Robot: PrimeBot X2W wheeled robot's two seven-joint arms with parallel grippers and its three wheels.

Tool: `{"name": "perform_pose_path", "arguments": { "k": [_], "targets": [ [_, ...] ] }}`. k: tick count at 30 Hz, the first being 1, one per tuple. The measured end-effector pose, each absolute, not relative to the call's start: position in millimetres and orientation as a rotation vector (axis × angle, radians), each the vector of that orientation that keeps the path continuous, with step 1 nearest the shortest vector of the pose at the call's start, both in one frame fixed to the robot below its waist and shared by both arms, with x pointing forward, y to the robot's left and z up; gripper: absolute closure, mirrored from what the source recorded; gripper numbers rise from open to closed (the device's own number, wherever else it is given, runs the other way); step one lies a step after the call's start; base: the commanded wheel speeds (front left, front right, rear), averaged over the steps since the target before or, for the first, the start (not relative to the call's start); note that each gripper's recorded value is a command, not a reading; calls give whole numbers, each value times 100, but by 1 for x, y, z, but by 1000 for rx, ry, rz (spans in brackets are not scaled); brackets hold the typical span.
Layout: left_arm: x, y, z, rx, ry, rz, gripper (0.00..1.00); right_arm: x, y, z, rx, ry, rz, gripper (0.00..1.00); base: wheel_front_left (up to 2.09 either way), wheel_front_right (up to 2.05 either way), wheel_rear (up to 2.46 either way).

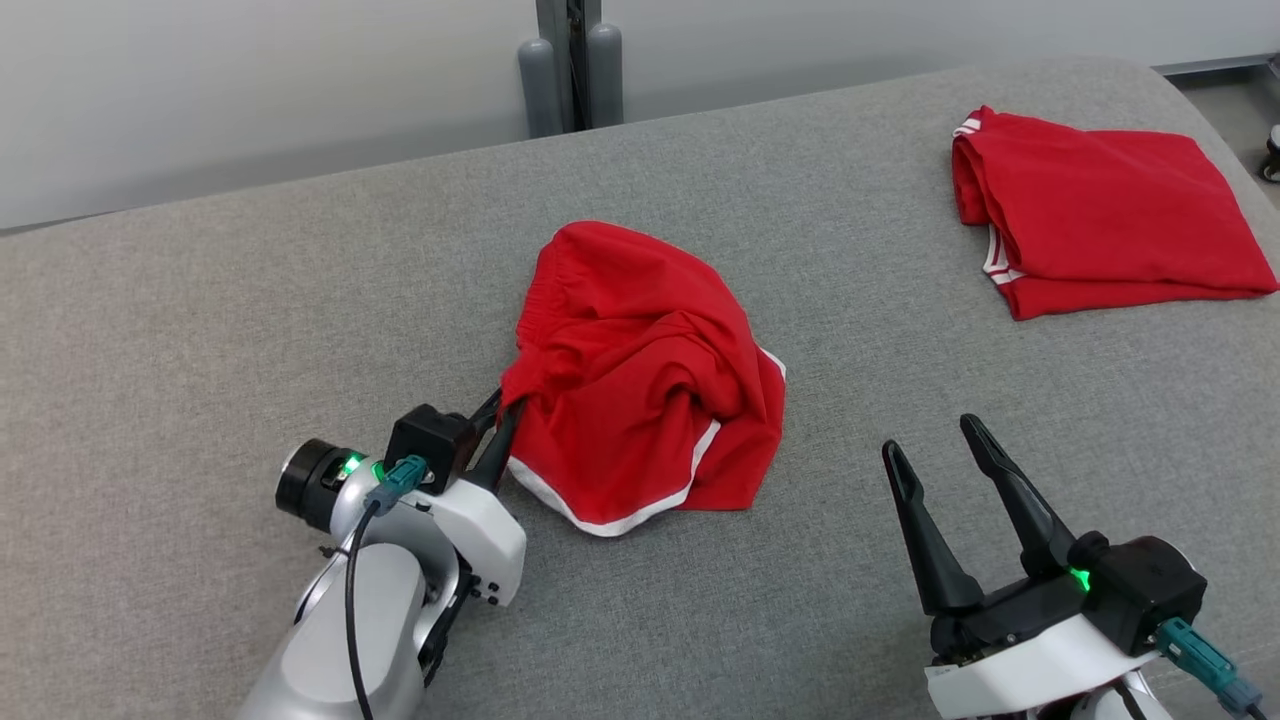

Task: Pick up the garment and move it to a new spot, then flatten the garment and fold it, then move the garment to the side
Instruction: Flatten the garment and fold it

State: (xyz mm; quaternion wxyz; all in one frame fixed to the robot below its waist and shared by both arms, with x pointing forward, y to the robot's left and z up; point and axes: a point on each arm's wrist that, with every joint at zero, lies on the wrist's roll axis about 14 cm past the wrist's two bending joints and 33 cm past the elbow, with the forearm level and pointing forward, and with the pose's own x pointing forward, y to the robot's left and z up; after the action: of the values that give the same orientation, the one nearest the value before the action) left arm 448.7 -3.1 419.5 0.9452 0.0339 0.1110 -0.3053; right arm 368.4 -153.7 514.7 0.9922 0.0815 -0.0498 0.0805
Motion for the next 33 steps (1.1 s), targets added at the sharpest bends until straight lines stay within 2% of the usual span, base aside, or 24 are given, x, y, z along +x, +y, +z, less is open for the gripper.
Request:
{"name": "perform_pose_path", "arguments": {
  "k": [9,17,22,26,33],
  "targets": [
    [447,-52,525,-116,-42,-729,100,353,-151,520,184,-115,154,0,0,0,0],
    [408,-117,656,-274,-280,-913,100,336,-156,526,192,-138,127,0,0,0,0],
    [384,-147,716,-347,-363,-985,100,329,-160,529,193,-149,109,0,0,0,0],
    [387,-163,711,-344,-283,-975,100,327,-164,528,193,-147,94,0,0,0,0],
    [451,-135,607,-262,-1,-711,100,331,-165,524,197,-134,86,0,0,0,0]
  ]
}}
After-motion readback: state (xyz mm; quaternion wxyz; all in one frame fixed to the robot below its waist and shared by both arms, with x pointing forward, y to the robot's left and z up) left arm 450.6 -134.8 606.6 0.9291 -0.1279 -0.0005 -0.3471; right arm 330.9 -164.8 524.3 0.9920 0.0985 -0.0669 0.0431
